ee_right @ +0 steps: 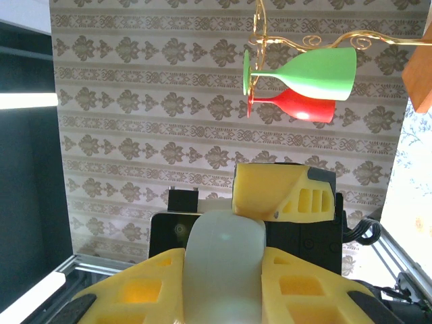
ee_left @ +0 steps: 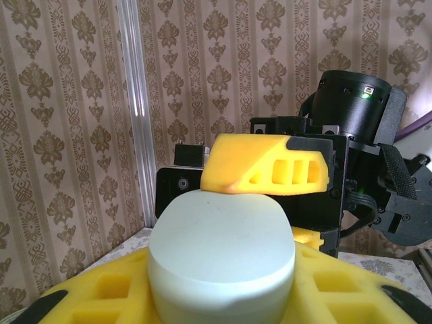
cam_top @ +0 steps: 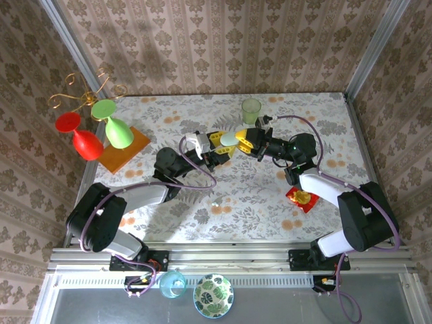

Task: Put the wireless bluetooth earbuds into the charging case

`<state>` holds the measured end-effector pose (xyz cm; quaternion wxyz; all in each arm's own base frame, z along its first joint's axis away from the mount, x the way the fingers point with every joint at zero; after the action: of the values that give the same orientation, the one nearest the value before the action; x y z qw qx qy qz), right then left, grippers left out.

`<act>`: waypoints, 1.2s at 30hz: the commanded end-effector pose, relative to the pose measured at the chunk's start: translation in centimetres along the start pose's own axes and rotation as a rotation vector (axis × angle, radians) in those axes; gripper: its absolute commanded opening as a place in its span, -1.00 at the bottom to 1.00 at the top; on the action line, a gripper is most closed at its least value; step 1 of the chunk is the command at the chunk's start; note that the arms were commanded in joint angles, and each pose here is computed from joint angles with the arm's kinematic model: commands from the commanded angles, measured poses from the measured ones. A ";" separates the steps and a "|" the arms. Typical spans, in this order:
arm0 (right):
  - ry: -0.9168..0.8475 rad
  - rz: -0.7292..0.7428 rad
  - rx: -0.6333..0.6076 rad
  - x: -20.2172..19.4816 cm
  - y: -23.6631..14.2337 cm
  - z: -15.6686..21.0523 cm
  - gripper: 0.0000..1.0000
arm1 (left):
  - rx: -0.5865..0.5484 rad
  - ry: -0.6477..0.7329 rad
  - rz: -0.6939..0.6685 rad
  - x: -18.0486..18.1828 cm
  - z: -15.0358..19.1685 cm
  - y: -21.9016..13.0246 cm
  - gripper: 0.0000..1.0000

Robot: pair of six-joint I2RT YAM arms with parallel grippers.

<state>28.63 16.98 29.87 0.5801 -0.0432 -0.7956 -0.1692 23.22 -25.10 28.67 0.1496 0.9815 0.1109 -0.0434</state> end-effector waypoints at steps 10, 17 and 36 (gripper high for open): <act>-0.577 0.383 0.080 2.8 -1.6 2.1 0.61 | 0.062 -0.088 0.086 0.1 -0.5 -1.4 -0.54; -1.102 0.428 0.272 5.5 -1.7 4.9 0.71 | 0.216 -0.137 0.207 -1.1 -0.3 -2.9 -0.54; -1.355 0.452 0.445 5.7 1.5 5.1 0.36 | 0.234 -0.170 0.363 -3.6 -1.9 -4.0 -0.58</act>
<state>22.18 19.26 32.99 -0.0132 -0.1629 -0.9689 0.1860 20.10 -22.17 28.61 0.0388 0.9890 -0.0526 -0.1330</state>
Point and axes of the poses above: each hand's point on the last joint's axis, 136 mm out from that joint toward the fingers, its own y axis out along the fingers, its own x axis along the line the jaws close on, z = x × y, the point moved 9 cm from there along -y, back along the fingers, and after that the axes turned 12 degrees about -y, right-handed, at the moved point
